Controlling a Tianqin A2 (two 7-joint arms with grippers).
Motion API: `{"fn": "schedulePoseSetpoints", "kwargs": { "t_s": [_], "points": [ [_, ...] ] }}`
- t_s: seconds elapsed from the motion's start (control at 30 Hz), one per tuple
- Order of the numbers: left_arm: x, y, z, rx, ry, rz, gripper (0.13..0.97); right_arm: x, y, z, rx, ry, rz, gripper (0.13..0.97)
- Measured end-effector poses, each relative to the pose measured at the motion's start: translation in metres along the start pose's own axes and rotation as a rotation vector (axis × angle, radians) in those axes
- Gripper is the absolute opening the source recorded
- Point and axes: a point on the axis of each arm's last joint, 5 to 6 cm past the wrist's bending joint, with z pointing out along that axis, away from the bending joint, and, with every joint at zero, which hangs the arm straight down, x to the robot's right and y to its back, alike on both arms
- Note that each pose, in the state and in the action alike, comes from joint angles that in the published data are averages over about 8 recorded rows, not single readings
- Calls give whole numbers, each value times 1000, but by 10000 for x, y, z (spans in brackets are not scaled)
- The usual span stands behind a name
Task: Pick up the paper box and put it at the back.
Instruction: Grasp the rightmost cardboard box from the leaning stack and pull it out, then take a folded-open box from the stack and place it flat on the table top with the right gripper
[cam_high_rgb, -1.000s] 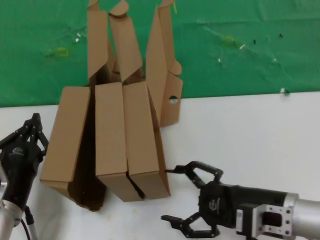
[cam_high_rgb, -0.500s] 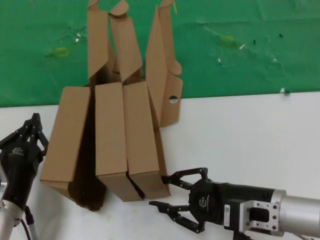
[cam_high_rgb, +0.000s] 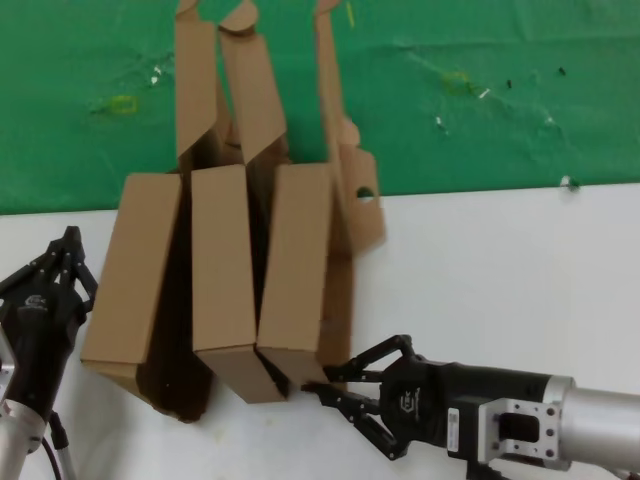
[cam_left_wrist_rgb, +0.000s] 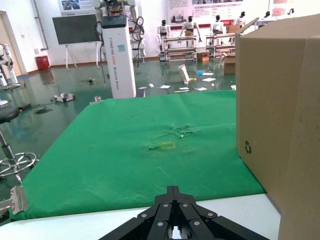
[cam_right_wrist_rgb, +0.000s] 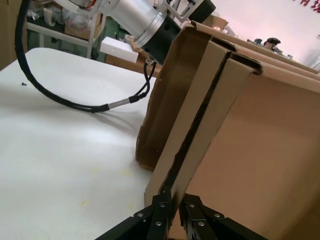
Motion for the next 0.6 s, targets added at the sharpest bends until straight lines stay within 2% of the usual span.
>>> {"fn": "schedulePoseSetpoints", "kwargs": {
  "t_s": [0.37, 0.6],
  "points": [
    [0, 0, 0, 0, 0, 0, 143, 91, -152, -259, -46, 57, -41, 151],
    [0, 0, 0, 0, 0, 0, 143, 224, -259, -540, -99, 103, -79, 150]
  ]
}}
